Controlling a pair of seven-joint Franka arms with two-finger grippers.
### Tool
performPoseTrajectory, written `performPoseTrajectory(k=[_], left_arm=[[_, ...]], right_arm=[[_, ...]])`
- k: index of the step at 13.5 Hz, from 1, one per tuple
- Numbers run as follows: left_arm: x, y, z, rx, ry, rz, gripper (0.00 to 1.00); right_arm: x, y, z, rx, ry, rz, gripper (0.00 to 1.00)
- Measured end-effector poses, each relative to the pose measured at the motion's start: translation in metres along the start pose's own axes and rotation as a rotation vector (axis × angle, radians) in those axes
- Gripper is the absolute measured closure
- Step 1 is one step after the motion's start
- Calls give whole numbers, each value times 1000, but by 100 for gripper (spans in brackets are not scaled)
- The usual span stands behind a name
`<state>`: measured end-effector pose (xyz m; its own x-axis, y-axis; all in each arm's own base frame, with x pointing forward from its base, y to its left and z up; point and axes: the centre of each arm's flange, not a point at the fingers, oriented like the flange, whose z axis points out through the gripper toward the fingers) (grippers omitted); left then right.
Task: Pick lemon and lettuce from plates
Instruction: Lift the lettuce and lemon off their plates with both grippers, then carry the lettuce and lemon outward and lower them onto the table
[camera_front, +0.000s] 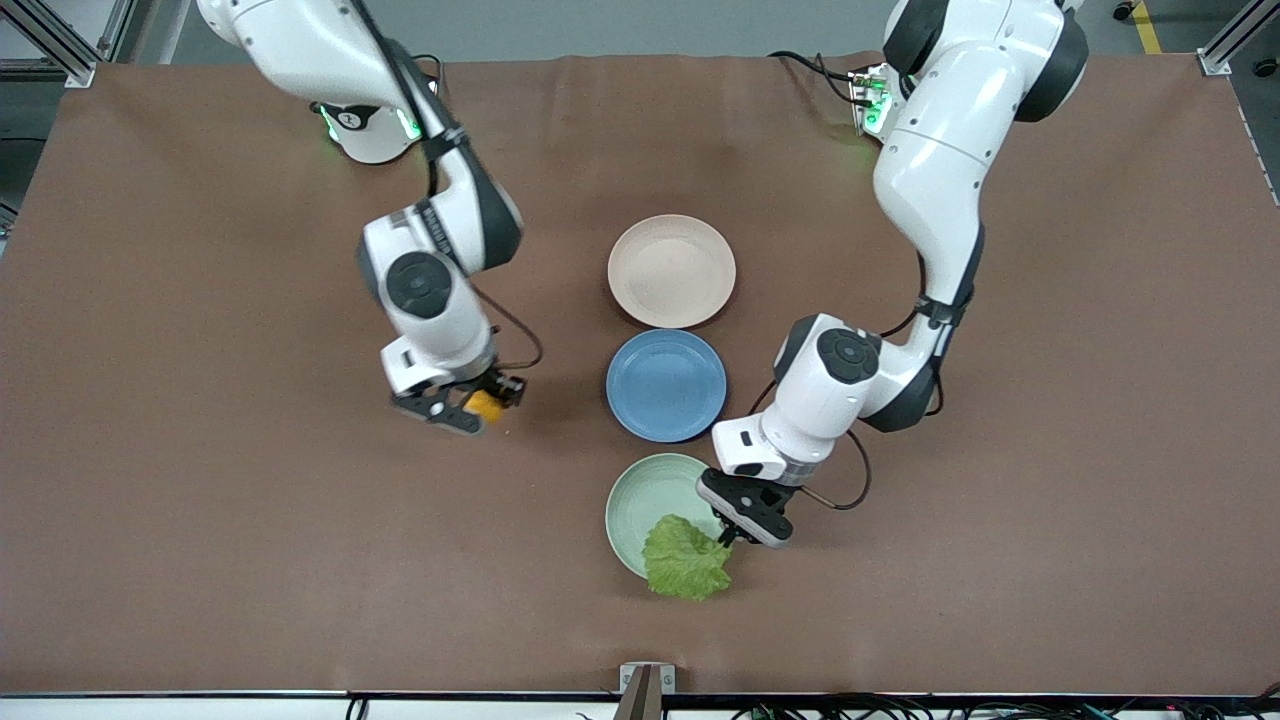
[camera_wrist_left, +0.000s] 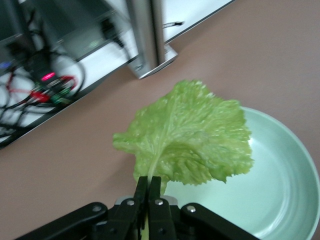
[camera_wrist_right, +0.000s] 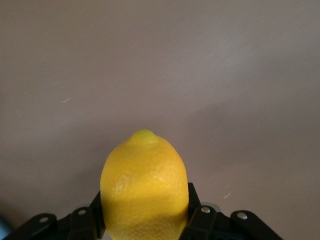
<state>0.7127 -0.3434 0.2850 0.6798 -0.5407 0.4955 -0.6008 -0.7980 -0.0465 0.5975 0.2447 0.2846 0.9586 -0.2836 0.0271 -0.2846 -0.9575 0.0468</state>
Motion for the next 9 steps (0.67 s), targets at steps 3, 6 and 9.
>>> performPoseTrajectory(k=[3, 6, 9], left_arm=[[-9, -68, -69, -1, -180, -75, 96], [-43, -132, -147, -44, -412, -120, 96], [-133, -205, -143, -59, -522, -109, 96]], right_arm=[[49, 82, 15, -12, -25, -85, 39], [70, 127, 22, -11, -38, -146, 39], [80, 154, 32, 39, -64, -198, 39]])
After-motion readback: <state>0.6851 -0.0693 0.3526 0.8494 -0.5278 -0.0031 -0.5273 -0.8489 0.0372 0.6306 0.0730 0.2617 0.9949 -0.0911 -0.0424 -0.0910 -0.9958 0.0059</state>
